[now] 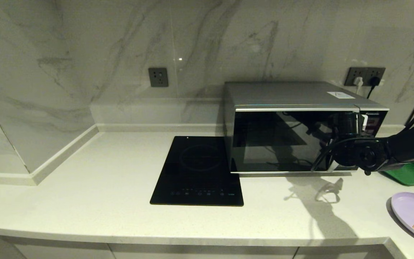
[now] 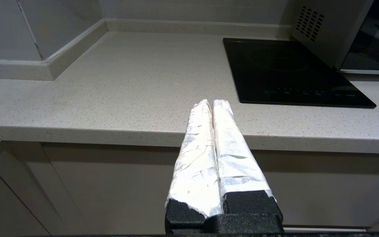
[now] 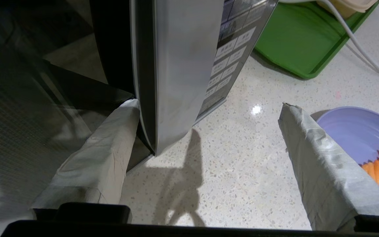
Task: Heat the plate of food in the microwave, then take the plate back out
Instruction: Open the microwave oven
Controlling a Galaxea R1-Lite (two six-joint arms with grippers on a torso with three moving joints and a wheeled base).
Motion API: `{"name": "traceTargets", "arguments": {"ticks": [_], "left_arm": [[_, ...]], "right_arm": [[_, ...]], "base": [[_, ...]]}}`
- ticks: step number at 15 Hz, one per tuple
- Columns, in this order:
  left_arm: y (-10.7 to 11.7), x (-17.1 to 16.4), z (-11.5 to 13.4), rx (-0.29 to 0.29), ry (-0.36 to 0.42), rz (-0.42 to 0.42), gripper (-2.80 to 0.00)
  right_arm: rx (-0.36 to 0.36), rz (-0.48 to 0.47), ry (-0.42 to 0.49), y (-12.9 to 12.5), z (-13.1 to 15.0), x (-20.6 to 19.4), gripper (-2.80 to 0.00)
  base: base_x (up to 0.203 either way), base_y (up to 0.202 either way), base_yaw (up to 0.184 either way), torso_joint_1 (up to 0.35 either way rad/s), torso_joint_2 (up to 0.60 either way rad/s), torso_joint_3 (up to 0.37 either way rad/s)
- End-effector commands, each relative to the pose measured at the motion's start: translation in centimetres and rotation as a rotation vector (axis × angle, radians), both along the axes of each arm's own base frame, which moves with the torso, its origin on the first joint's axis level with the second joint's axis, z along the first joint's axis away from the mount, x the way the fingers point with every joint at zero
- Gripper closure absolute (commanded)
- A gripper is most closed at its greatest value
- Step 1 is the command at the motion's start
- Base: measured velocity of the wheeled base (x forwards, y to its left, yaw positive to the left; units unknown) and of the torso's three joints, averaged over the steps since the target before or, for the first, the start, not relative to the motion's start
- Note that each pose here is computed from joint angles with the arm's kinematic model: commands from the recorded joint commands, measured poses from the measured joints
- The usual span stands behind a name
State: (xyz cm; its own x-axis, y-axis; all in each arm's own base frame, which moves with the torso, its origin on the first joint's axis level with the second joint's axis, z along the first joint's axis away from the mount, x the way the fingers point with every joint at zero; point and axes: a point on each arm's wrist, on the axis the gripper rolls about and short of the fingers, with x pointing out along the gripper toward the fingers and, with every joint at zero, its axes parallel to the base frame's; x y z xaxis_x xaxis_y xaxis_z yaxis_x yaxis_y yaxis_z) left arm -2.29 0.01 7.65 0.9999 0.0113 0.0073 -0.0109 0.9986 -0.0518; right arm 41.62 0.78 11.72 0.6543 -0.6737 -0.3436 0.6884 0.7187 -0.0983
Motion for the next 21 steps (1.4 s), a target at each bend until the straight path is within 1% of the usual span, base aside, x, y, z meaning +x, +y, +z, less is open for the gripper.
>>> {"name": "traceTargets", "arguments": {"ticks": [1, 5, 7, 9, 10, 13, 15, 19, 21], "left_arm": [[0.0, 0.0, 0.0, 0.000, -0.001, 0.001, 0.00], [0.0, 0.0, 0.0, 0.000, -0.001, 0.001, 0.00], [0.0, 0.0, 0.0, 0.000, 0.000, 0.000, 0.00], [0.0, 0.0, 0.0, 0.000, 0.000, 0.000, 0.00], [0.0, 0.0, 0.0, 0.000, -0.001, 0.000, 0.00], [0.0, 0.0, 0.0, 0.000, -0.001, 0.001, 0.00], [0.0, 0.0, 0.0, 0.000, -0.002, 0.001, 0.00], [0.0, 0.0, 0.0, 0.000, -0.001, 0.001, 0.00], [0.0, 0.0, 0.0, 0.000, -0.001, 0.001, 0.00]], "right_arm": [[-0.003, -0.018, -0.021, -0.5, 0.8, -0.2, -2.80], [-0.017, -0.090, -0.016, -2.0, 0.6, -0.5, -2.80], [-0.020, -0.098, -0.015, -2.2, 0.9, -1.1, -2.80], [-0.035, -0.126, 0.006, -2.3, 0.4, -1.6, -2.80], [-0.028, -0.129, 0.008, -2.2, 0.0, -1.6, -2.80], [-0.027, -0.138, -0.001, -2.2, 0.1, -1.6, -2.80], [-0.019, -0.173, -0.035, -2.2, 0.6, -2.0, -2.80], [-0.004, -0.177, -0.018, -2.1, 0.4, -3.9, -2.80], [0.012, -0.182, -0.039, -1.9, 0.7, -4.5, -2.80]], "base": [[0.000, 0.000, 0.000, 0.000, 0.00, 0.000], [0.000, 0.000, 0.000, 0.000, 0.00, 0.000], [0.000, 0.000, 0.000, 0.000, 0.00, 0.000], [0.000, 0.000, 0.000, 0.000, 0.00, 0.000], [0.000, 0.000, 0.000, 0.000, 0.00, 0.000], [0.000, 0.000, 0.000, 0.000, 0.00, 0.000], [0.000, 0.000, 0.000, 0.000, 0.00, 0.000], [0.000, 0.000, 0.000, 0.000, 0.00, 0.000], [0.000, 0.000, 0.000, 0.000, 0.00, 0.000]]}}
